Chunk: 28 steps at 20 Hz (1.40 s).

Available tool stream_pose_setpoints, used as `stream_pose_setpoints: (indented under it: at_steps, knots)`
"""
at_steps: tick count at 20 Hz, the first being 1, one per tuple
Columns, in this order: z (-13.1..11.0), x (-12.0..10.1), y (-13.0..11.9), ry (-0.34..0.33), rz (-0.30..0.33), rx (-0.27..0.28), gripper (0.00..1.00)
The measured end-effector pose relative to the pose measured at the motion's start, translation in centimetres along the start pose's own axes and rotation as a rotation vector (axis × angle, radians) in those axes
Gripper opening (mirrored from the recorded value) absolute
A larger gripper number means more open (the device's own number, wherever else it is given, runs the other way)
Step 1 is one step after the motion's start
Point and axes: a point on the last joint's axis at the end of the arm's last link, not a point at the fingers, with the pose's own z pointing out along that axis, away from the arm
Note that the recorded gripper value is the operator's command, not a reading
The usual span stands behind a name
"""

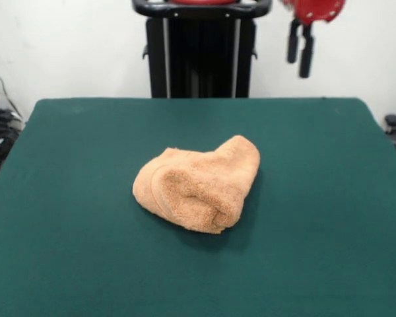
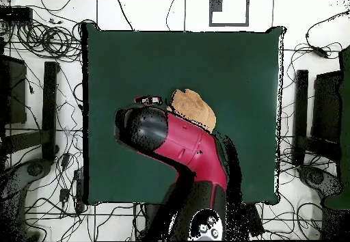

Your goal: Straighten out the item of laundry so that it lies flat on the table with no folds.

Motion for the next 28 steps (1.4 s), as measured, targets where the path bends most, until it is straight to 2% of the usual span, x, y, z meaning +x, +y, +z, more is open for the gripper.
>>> stream_pose_setpoints:
  at_steps: [8, 19, 28]
  knots:
    - [2.1, -1.8, -1.0, -0.029, -0.035, 0.000, 1.00]
    - [3.7, -1.6, -1.8, -0.015, -0.090, 0.030, 1.00]
    - [4.6, -2.0, -2.6, -0.006, -0.102, 0.052, 1.00]
